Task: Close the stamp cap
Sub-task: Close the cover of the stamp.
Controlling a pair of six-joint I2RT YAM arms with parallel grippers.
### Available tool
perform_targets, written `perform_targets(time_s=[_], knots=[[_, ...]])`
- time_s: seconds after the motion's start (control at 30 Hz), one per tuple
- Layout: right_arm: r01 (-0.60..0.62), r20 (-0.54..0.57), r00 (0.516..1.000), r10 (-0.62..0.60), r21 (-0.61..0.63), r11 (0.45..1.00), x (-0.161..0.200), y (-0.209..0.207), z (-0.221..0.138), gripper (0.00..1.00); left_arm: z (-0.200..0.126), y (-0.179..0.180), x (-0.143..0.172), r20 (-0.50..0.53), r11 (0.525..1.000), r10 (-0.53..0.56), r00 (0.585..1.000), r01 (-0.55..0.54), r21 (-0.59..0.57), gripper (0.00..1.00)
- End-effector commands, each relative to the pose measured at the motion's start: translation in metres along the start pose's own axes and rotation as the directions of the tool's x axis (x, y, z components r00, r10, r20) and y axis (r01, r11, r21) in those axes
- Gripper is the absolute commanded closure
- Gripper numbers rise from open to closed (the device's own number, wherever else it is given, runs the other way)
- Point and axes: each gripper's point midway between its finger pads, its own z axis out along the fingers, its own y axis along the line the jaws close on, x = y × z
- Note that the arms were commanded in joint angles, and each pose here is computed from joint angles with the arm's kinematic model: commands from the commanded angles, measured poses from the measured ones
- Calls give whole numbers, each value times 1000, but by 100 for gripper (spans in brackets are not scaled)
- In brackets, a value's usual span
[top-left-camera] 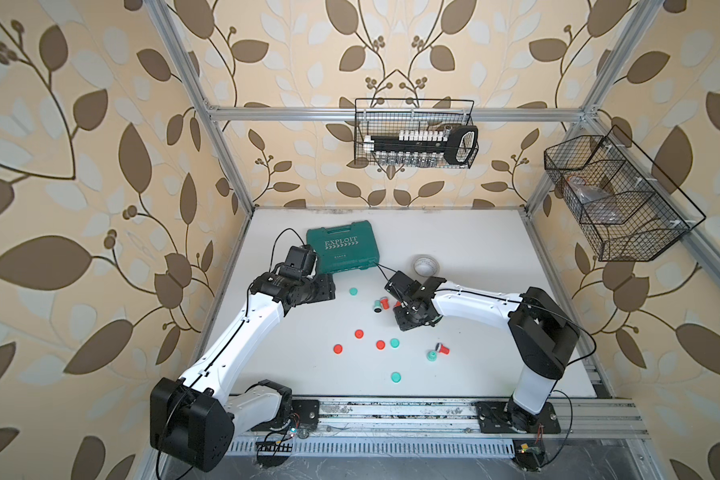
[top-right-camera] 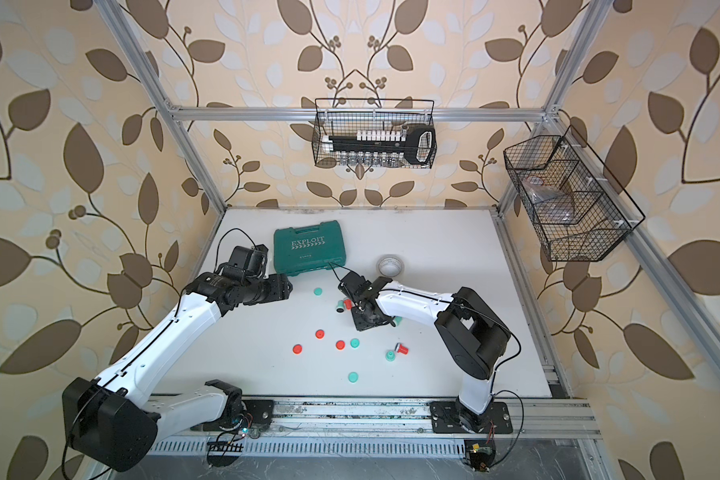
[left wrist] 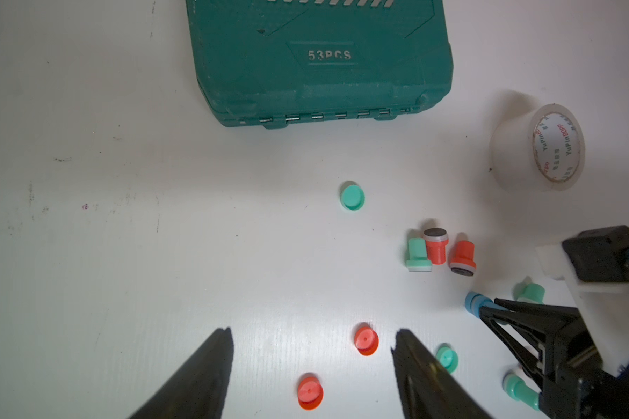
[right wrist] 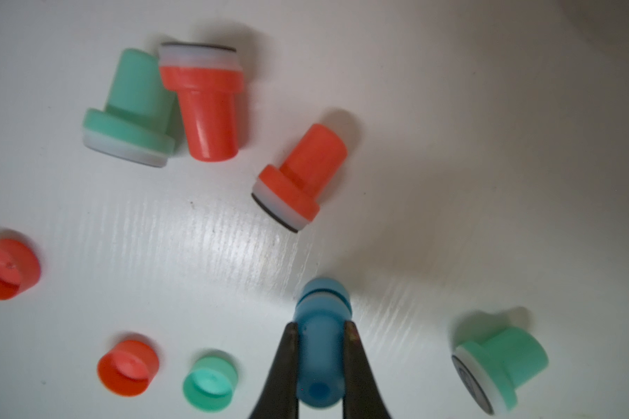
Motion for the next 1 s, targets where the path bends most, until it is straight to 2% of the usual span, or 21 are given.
perform_targets(time_s=[0.0, 0.3, 0.63, 0.97], knots=[[17, -276, 961, 11, 99, 995, 81, -26, 55, 100, -6, 1, -9, 31, 1000, 14, 999, -13, -6, 27], [-28, -314, 947, 59, 103, 994, 98, -28, 65, 100, -4, 1, -9, 22, 1000, 14, 1000, -14, -5, 27], [50, -271, 962, -10, 144, 988, 68, -31, 37, 100, -4, 0, -9, 21, 1000, 13, 1000, -13, -3, 27], [132, -389, 920, -54, 175, 976, 87, -39, 47, 100, -5, 1, -9, 23, 1000, 14, 1000, -14, -4, 27]])
